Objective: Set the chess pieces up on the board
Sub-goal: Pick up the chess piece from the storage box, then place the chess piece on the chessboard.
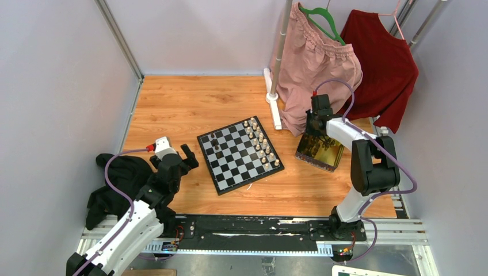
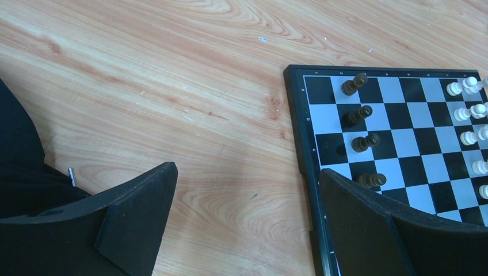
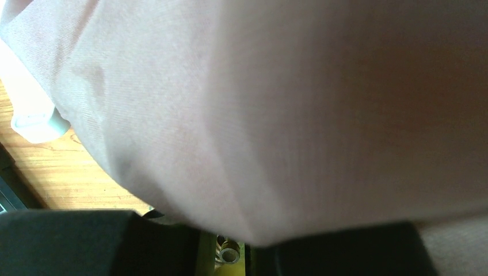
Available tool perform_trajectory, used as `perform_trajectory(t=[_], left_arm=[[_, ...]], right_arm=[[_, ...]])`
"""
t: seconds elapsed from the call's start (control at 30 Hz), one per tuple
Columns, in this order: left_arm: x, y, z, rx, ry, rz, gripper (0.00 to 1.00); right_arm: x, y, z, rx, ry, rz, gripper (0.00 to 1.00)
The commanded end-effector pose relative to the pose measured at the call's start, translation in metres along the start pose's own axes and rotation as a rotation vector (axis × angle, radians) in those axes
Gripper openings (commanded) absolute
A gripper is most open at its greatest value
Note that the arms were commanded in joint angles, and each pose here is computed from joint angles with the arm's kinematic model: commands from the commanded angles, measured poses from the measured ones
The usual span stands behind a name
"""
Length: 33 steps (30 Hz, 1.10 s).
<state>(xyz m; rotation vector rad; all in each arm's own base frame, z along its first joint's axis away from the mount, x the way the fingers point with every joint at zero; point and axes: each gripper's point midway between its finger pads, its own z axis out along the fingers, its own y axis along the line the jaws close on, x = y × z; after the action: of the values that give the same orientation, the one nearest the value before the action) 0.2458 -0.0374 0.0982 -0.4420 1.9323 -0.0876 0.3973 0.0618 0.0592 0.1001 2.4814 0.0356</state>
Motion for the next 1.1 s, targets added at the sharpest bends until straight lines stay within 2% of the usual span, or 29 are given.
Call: perform_trajectory(t=[0.0,0.57,0.83,1.07], left_arm=[[-0.001,-0.002,0.001,0.014,-0.02,0.0,1.0],[-0.003,0.001,-0.002,0.012,-0.039,-0.014,1.0],[-0.005,0.005,-0.005,0.005,-0.059,-0.034,1.0],[-0.009,0.012,-0.009,-0.012,-0.084,-0.061,1.0]], right_arm=[[-0.004,-0.004,-0.01,0.032,-0.012,-0.001,0.0],[-0.031,-0.001,-0.06,0.025,-0.13,-0.033,0.0],[-0.038,0.072,-0.104,-0.113,-0.197,-0.215,0.0],[-0.019,0.153,-0.126,-0.245,-0.205,-0.384,0.0]])
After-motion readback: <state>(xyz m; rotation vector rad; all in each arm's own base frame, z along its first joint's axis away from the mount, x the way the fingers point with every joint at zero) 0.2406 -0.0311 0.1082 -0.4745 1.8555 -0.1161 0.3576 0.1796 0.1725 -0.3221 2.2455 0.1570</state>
